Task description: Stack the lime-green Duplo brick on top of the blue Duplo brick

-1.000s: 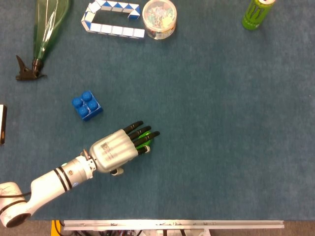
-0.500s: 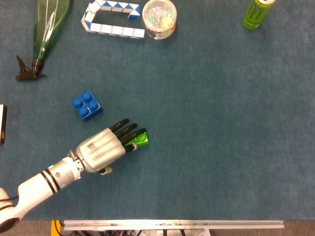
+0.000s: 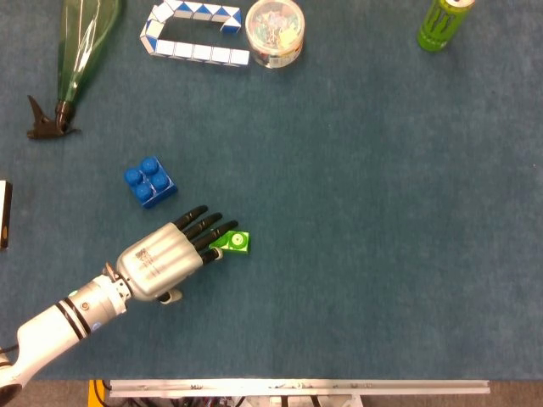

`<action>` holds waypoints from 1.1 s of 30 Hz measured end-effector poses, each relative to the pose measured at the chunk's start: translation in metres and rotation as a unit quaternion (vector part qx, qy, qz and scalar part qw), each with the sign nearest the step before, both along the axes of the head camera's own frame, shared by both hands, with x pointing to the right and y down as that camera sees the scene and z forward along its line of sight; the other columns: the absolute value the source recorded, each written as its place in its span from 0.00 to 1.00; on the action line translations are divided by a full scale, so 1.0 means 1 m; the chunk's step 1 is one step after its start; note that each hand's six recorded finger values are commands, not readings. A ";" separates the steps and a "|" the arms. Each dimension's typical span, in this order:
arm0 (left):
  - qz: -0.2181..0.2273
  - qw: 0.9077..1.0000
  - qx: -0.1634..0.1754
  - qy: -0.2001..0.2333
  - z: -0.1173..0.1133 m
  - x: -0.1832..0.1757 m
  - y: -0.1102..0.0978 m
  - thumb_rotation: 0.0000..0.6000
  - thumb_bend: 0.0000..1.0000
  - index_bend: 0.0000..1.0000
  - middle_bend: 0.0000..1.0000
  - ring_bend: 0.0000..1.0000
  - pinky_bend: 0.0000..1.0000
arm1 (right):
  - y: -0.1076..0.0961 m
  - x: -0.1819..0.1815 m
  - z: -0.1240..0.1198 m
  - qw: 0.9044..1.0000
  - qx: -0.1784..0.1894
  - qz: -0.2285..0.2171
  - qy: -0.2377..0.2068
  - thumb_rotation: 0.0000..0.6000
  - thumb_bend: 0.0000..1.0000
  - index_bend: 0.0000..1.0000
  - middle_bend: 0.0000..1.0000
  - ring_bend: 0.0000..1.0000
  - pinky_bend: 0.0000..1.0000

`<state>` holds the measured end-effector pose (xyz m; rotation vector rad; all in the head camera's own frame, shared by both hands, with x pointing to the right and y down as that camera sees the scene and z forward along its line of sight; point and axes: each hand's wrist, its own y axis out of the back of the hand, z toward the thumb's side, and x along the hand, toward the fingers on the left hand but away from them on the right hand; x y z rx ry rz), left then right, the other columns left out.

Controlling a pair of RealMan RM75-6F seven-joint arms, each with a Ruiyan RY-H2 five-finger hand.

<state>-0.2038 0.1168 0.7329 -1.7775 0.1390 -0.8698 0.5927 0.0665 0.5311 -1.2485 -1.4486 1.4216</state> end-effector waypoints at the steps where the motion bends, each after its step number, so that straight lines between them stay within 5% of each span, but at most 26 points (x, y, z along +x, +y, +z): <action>1: 0.001 1.000 0.000 0.002 -0.002 0.001 0.001 1.00 0.00 0.29 0.00 0.00 0.07 | 0.000 0.000 0.000 1.000 0.000 0.000 0.000 1.00 0.07 0.54 0.39 0.30 0.30; 9: 0.000 1.000 -0.006 0.026 -0.021 0.008 0.001 1.00 0.00 0.36 0.00 0.00 0.07 | 0.001 0.000 -0.001 1.000 0.003 -0.001 -0.002 1.00 0.07 0.54 0.39 0.30 0.30; 19: -0.068 0.997 0.013 0.044 -0.040 0.015 -0.033 1.00 0.00 0.34 0.00 0.00 0.07 | 0.002 0.000 -0.002 1.000 0.004 0.000 -0.003 1.00 0.07 0.54 0.39 0.30 0.30; 27: -0.123 0.992 -0.019 0.033 -0.039 0.019 -0.051 1.00 0.03 0.31 0.00 0.00 0.07 | 0.002 0.002 -0.003 1.000 0.004 0.001 -0.006 1.00 0.07 0.54 0.39 0.30 0.30; 33: -0.170 0.982 -0.083 0.004 -0.025 0.016 -0.060 1.00 0.03 0.28 0.00 0.00 0.07 | 0.002 0.003 -0.002 1.000 0.004 0.002 -0.008 1.00 0.07 0.54 0.39 0.30 0.30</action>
